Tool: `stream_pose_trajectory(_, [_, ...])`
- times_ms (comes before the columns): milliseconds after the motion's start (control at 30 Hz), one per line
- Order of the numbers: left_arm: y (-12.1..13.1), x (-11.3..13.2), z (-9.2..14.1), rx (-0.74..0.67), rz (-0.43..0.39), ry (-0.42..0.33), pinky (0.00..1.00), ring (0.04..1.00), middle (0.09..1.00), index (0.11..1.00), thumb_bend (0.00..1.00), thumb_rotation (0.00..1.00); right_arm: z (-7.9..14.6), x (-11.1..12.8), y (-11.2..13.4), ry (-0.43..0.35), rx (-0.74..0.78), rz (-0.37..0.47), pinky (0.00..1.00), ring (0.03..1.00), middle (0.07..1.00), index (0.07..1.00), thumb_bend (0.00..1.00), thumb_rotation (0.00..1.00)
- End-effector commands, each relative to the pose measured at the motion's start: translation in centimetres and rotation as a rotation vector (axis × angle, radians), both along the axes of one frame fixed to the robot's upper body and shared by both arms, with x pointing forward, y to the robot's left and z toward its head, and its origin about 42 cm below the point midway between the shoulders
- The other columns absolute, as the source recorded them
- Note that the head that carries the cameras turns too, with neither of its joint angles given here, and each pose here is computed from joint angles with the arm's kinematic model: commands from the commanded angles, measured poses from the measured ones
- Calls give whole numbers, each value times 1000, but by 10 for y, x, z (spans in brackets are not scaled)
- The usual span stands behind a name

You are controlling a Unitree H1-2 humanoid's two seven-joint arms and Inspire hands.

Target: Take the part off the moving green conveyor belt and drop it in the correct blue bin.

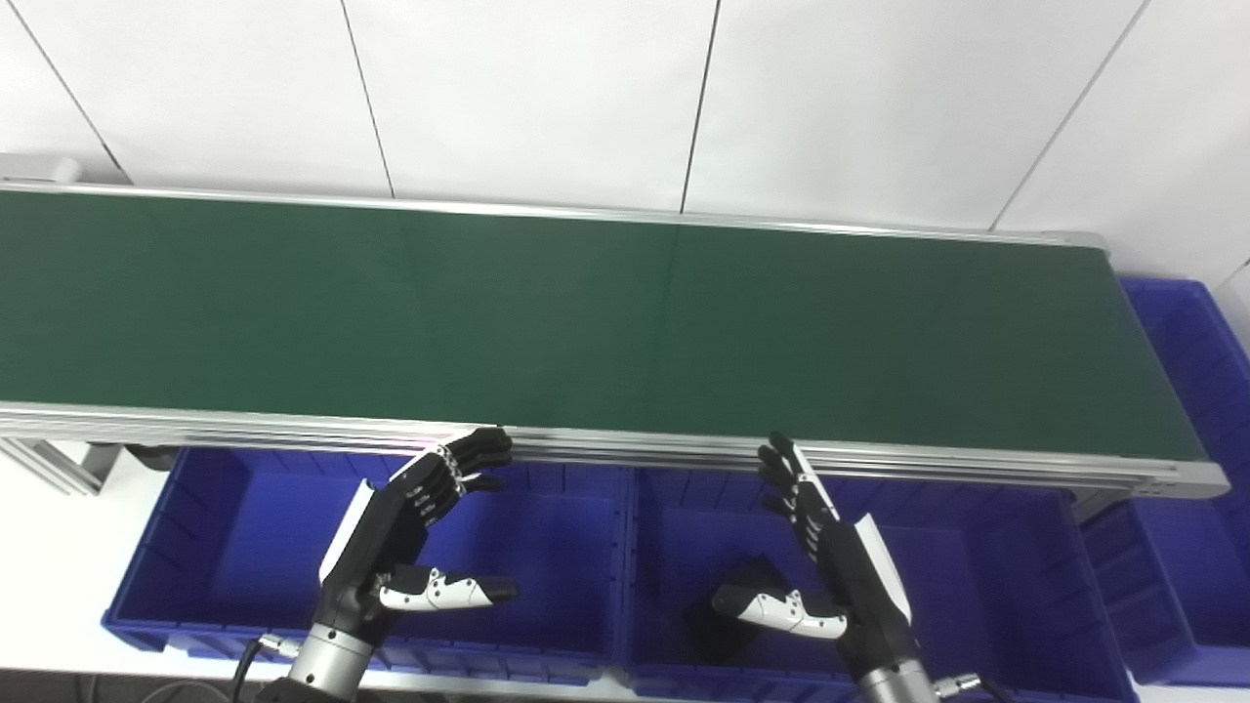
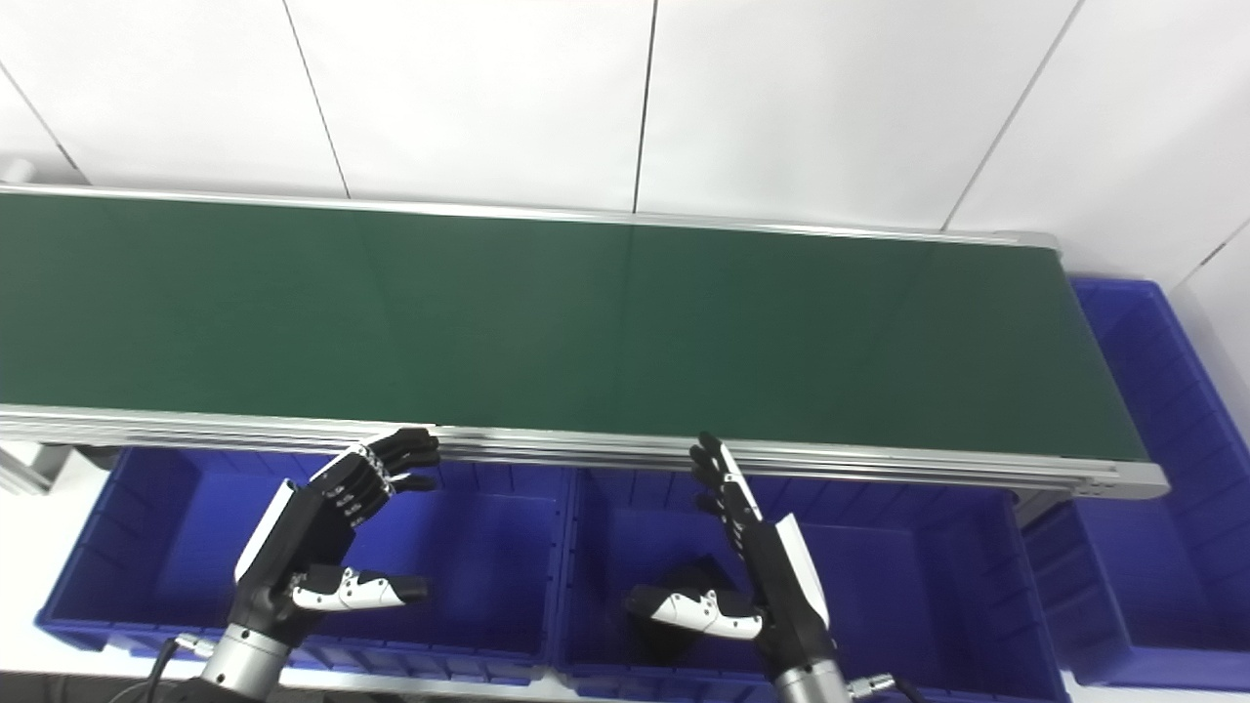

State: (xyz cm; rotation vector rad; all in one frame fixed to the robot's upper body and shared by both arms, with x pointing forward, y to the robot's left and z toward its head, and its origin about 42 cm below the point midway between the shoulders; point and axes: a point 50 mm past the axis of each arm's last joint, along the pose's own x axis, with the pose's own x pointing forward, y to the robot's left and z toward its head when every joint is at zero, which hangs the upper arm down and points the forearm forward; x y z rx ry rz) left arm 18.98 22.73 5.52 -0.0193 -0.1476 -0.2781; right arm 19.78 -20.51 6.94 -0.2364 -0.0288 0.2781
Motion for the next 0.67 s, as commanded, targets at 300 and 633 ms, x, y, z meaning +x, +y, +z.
stream_pose_trajectory(300, [-1, 0, 5, 5, 20, -51, 716, 784, 795, 776, 930, 148, 8, 2, 3, -92, 5, 12, 906, 949, 961, 989, 1000, 349])
stream_pose_trajectory(633, [0, 1, 5, 0, 24, -53, 728, 788, 796, 781, 927, 146, 6, -1, 2, -98, 5, 0, 888, 942, 955, 986, 1000, 358])
